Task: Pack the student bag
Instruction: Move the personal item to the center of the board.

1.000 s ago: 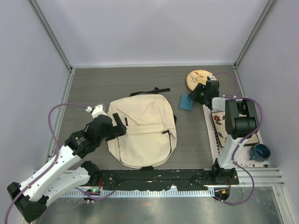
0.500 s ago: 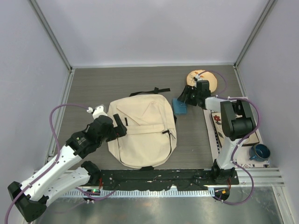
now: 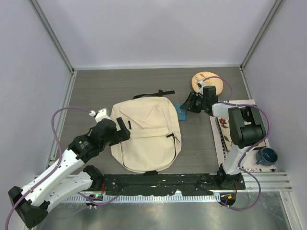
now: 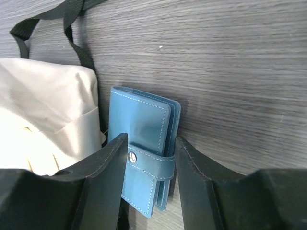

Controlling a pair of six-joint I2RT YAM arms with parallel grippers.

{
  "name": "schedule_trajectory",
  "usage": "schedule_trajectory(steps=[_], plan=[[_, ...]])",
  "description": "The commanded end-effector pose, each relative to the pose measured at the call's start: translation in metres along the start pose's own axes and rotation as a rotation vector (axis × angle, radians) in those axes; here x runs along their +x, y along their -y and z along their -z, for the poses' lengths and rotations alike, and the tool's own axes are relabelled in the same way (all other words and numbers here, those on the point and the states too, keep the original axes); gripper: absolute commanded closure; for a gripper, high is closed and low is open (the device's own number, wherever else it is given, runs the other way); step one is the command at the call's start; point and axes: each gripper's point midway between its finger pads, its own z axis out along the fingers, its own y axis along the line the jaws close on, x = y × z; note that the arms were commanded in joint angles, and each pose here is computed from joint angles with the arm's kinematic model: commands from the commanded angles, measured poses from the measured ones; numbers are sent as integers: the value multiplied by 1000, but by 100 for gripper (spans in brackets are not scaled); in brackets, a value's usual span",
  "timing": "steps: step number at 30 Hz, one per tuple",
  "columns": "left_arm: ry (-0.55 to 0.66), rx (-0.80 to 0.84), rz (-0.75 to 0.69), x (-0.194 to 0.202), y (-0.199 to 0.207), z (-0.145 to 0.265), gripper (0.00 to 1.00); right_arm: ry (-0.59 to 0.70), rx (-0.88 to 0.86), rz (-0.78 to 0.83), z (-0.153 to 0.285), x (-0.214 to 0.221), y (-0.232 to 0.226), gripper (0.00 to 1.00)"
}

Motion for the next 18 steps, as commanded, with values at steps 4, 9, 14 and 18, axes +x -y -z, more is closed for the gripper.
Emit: schedule_trajectory(steps=[4,9,14,18], plan=[[12,31,33,-2,6,0,0,44,-136,24,15,-15,-37,55],[8,31,36,-1,5,-1,0,33,-152,9,13,-11,-37,68],[7,30,40,0,5,-1,0,19,-160,10,11,-9,-37,61],[4,29,41,1,4,-2,0,0,-182,13,10,-5,-41,59]])
